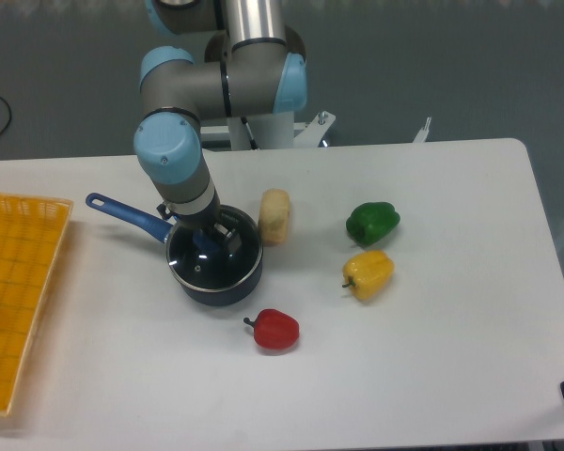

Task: Open the lid
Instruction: 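Close the gripper on the blue lid knob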

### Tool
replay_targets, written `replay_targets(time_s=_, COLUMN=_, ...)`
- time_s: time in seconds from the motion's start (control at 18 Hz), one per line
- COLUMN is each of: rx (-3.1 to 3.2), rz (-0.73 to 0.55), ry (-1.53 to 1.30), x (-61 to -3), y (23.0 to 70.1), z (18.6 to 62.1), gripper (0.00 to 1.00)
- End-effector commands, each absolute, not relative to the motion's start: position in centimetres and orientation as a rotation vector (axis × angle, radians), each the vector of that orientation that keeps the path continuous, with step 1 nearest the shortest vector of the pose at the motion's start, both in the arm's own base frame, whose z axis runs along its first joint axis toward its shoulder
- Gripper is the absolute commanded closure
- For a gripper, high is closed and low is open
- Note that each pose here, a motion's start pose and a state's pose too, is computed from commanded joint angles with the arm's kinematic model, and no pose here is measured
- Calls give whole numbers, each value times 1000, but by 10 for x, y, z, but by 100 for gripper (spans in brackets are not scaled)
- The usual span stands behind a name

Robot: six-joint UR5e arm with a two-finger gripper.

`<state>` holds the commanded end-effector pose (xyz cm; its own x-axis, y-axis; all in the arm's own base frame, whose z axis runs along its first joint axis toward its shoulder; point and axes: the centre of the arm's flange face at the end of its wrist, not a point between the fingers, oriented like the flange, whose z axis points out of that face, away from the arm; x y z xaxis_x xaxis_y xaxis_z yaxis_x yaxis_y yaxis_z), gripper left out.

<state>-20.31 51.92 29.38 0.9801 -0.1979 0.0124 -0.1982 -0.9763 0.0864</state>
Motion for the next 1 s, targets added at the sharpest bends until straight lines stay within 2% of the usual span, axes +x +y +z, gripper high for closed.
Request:
replay_targets(time_s=0.22, rx=3047, rz=-3, ry=-300, x=-206, y=520, z=298, gripper=22)
replay_targets(time_s=0.28, rx=3044, rz=-4, ry=-302, x=-204, y=520, z=297, gripper=27)
replay_targets(time_s=0.33, rx=3042, rz=-4, ry=-302, x=-203, y=520, z=297, gripper=27)
replay_targets(time_s=0.39, rx=3040, rz=1, ry=-307, x=-203, y=520, z=295, gripper=18)
replay_targets(time_s=0.44, rx=3041, rz=-1, ry=-312, x=-202, y=520, z=296, gripper=15)
replay_targets(time_s=0.78, rx=2993, rz=-20, ry=-327, x=-196, y=519, z=283, gripper=18)
replay_targets(time_s=0.83, rx=2984, rz=-23, ry=-327, x=-196, y=519, z=280, gripper=7)
replay_targets(time_s=1.0, rx=2979, rz=-21, ry=-324, x=-195, y=521, z=276, gripper=1)
